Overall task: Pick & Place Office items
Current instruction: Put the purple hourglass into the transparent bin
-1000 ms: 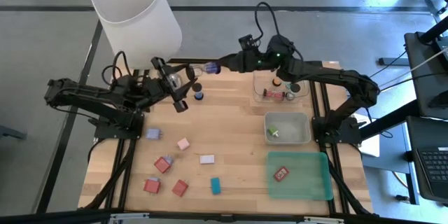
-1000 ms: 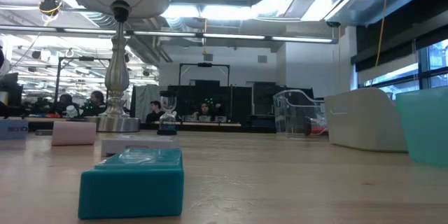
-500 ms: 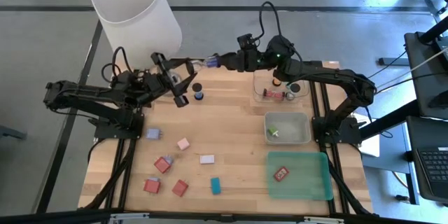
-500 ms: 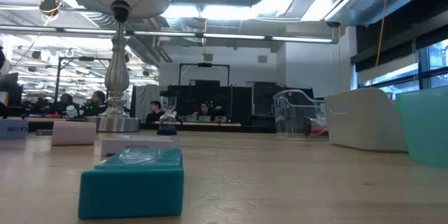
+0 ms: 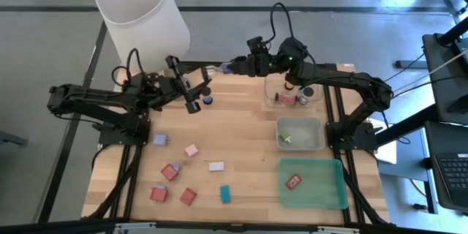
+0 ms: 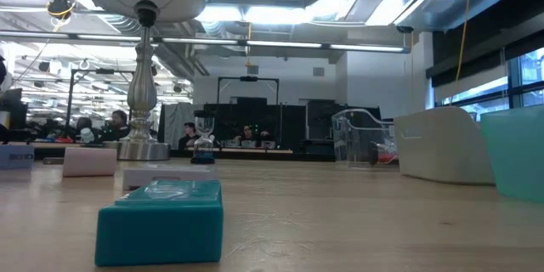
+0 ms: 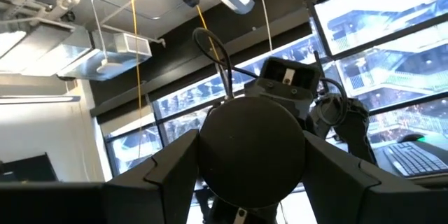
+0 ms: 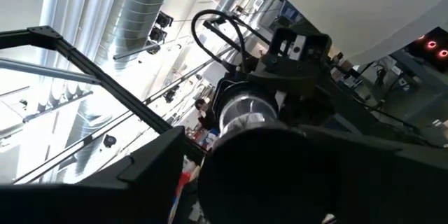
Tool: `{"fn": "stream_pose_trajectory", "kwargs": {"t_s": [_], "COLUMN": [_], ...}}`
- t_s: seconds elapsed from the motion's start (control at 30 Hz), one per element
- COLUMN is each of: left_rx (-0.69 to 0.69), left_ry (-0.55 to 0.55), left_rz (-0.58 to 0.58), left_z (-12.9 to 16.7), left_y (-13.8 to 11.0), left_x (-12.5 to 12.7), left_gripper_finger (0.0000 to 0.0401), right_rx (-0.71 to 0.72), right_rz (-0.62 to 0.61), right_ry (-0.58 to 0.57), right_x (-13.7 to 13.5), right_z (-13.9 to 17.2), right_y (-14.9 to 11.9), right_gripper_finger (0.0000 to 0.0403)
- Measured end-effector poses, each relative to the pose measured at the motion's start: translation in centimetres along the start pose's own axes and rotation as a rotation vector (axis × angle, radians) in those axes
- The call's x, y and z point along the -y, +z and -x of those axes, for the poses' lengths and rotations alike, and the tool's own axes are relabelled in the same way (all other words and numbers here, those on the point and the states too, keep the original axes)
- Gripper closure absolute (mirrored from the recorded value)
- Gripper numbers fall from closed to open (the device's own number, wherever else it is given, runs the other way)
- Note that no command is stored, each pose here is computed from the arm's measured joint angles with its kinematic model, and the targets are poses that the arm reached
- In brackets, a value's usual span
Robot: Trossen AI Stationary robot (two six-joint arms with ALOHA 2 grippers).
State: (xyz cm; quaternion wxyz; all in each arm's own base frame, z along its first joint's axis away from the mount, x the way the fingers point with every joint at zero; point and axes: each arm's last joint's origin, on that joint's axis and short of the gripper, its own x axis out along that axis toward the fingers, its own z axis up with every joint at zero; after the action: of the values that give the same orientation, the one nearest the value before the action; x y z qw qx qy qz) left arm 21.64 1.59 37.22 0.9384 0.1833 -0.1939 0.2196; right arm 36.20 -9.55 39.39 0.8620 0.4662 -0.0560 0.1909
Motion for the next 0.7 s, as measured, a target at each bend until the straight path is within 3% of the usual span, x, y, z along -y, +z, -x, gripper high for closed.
{"fn": "stream_pose_trajectory", "kwargs": {"t_s": [0.7], "left_rx": [-0.008], "left_ry": [0.025], "left_rz": [0.002], "left_z": [-0.14], "left_y": [-0.17], "left_x": [0.06], "left_gripper_finger": [0.0189], "right_rx": [-0.013], "right_rz": [-0.002], "right_ry": [-0.002], "right_x": [0.06], "right_z": [0.01], "right_y": [-0.04], "right_gripper_finger": [0.0195]}}
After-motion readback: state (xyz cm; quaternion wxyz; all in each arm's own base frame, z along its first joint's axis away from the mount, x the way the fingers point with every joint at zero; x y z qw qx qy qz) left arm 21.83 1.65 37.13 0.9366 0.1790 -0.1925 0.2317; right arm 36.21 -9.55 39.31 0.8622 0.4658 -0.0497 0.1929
